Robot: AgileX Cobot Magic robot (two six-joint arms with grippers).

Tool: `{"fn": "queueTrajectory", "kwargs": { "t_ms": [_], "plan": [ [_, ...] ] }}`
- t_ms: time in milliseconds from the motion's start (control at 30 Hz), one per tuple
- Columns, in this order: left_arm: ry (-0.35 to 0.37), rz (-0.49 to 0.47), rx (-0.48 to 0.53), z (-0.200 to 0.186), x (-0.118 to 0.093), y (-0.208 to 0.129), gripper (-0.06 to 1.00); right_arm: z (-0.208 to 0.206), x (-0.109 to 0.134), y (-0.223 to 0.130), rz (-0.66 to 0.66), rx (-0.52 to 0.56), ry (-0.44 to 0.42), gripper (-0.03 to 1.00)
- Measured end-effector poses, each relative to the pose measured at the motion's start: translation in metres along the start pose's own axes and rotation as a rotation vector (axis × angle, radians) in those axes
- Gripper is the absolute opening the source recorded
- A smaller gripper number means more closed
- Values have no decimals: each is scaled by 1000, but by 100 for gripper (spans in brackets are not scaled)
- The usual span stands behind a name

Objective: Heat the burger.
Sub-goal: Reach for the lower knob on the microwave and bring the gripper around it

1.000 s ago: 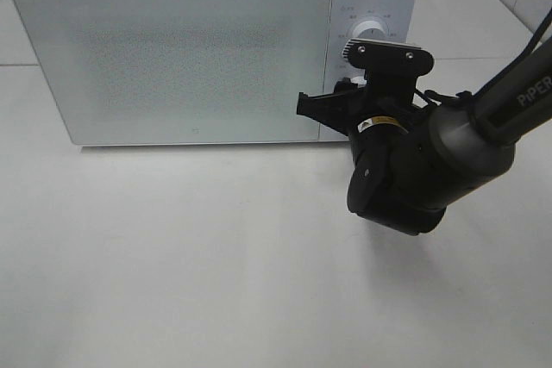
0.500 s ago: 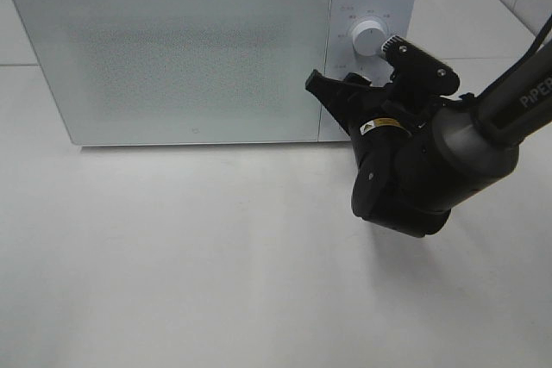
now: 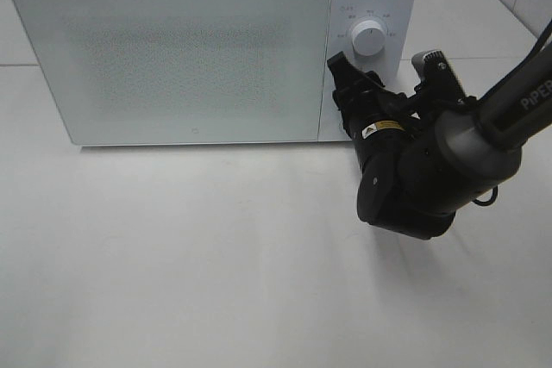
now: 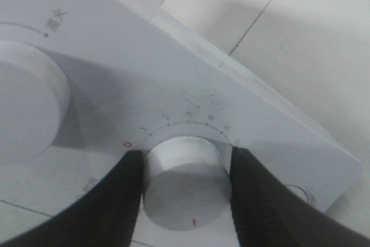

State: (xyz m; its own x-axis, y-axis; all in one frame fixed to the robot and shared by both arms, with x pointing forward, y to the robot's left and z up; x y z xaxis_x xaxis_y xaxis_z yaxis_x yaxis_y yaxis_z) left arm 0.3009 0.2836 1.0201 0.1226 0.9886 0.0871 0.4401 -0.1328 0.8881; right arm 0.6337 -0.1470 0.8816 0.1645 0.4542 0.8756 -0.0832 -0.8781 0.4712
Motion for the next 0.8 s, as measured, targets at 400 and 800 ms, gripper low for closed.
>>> {"fn": "queueTrajectory", "kwargs": {
  "t_ms": [400, 800],
  "plan": [
    [0, 0, 0, 0, 0, 0, 99, 0, 0, -1, 258, 10, 5, 44],
    [0, 0, 0, 0, 0, 0, 99, 0, 0, -2, 528, 19, 5, 44]
  ]
}}
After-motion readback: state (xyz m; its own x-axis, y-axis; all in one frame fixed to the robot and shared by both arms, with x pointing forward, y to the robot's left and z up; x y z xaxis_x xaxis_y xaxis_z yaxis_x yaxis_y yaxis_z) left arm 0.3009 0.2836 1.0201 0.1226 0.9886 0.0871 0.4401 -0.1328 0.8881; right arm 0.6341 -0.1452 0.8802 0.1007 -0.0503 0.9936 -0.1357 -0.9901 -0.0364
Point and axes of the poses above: a point on each arm's last joint axis where the gripper is mounted, z pointing out along that axis toward the gripper, x along the wrist's bending axis when the last joint is at zero, y = z × x, the point moved 8 cm from there along z, pointing out along that axis toward the gripper, and after that the axes turned 6 degrees about z, right-handed, at the moved point
